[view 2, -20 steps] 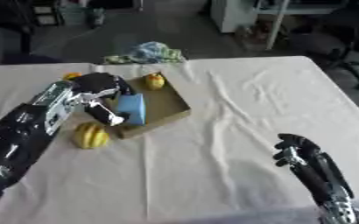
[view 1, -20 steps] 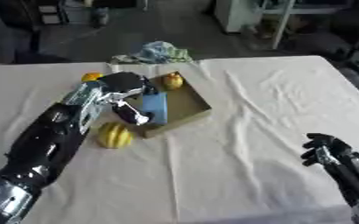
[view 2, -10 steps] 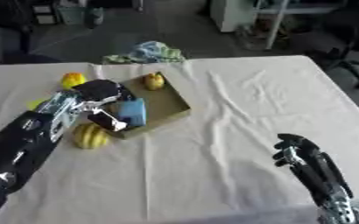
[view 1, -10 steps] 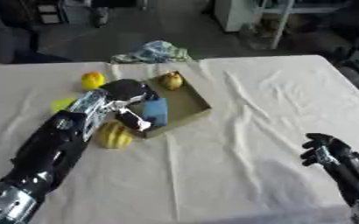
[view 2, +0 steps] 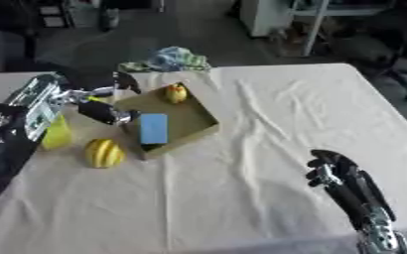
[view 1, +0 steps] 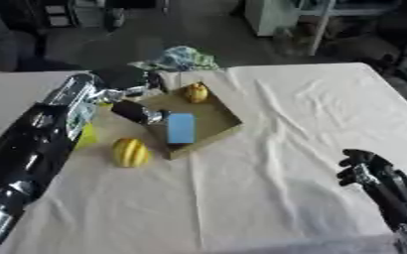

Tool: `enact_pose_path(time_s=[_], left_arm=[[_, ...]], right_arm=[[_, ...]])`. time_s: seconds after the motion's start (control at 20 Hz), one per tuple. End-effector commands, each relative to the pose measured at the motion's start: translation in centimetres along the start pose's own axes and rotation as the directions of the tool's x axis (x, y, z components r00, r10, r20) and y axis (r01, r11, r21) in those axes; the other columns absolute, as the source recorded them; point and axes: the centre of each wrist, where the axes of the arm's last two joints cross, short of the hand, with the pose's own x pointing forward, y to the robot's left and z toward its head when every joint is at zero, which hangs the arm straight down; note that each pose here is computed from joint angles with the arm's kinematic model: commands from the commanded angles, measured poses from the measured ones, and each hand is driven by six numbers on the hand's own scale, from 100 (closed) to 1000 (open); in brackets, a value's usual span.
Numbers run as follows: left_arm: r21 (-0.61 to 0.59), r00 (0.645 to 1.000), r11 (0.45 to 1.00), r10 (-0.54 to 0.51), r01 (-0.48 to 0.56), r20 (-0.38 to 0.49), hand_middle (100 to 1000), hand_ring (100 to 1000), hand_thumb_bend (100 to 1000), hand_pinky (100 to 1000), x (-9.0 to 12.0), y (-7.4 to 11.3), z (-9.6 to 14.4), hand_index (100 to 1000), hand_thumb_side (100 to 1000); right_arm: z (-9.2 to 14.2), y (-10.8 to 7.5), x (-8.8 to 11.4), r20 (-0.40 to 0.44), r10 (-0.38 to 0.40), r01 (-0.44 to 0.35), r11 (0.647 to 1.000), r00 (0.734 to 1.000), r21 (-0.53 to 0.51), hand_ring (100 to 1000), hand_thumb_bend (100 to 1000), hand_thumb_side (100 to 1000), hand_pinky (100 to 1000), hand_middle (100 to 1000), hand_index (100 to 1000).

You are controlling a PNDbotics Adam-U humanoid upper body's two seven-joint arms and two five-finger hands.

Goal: Pick up objects on the table and place them in the box.

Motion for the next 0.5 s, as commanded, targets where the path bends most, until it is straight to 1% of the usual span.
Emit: enact_pose_path(time_s=[0.05,0.15,0.25,0.3,0.35,0.5], left_arm=[[0.046,1.000,0.999,-0.008,0.009,-0.017,829,784,221,787,-0.3,1.4,0.4,885,857],[0.052,1.000,0.999,-0.008,0.009,-0.016,823,779,186,784,-0.3,1.3,0.5,880,802],[0.066,1.000,0.998,-0.010,0.011,-0.027,817,773,164,779,-0.7,1.7,1.0,876,754],[0.070,0.999,0.997,-0.009,0.012,-0.034,816,772,163,779,-0.9,2.0,1.3,876,750],[0.073,0.999,0.997,-0.010,0.013,-0.045,811,771,175,779,-1.4,2.3,1.8,875,708],[0.039,0.997,0.999,-0.030,0.033,-0.078,821,780,211,787,-3.0,3.3,3.8,880,694]], right_arm=[[-0.4,-0.7,0.7,0.023,0.023,-0.023,1.000,0.999,-0.002,558,100,559,514,584,761],[-0.4,-0.8,0.6,0.021,0.025,-0.025,1.000,0.999,-0.005,558,100,558,515,584,761],[-0.4,-0.9,0.6,0.021,0.027,-0.027,1.000,0.999,-0.009,558,100,559,515,584,761],[-0.4,-0.9,0.6,0.021,0.028,-0.027,1.000,0.999,-0.010,558,100,560,515,584,761],[-0.4,-0.9,0.6,0.022,0.028,-0.028,1.000,0.999,-0.010,558,100,562,515,584,761],[-0.5,-1.0,0.8,0.025,0.032,-0.031,0.999,0.999,-0.012,558,100,562,515,584,761]])
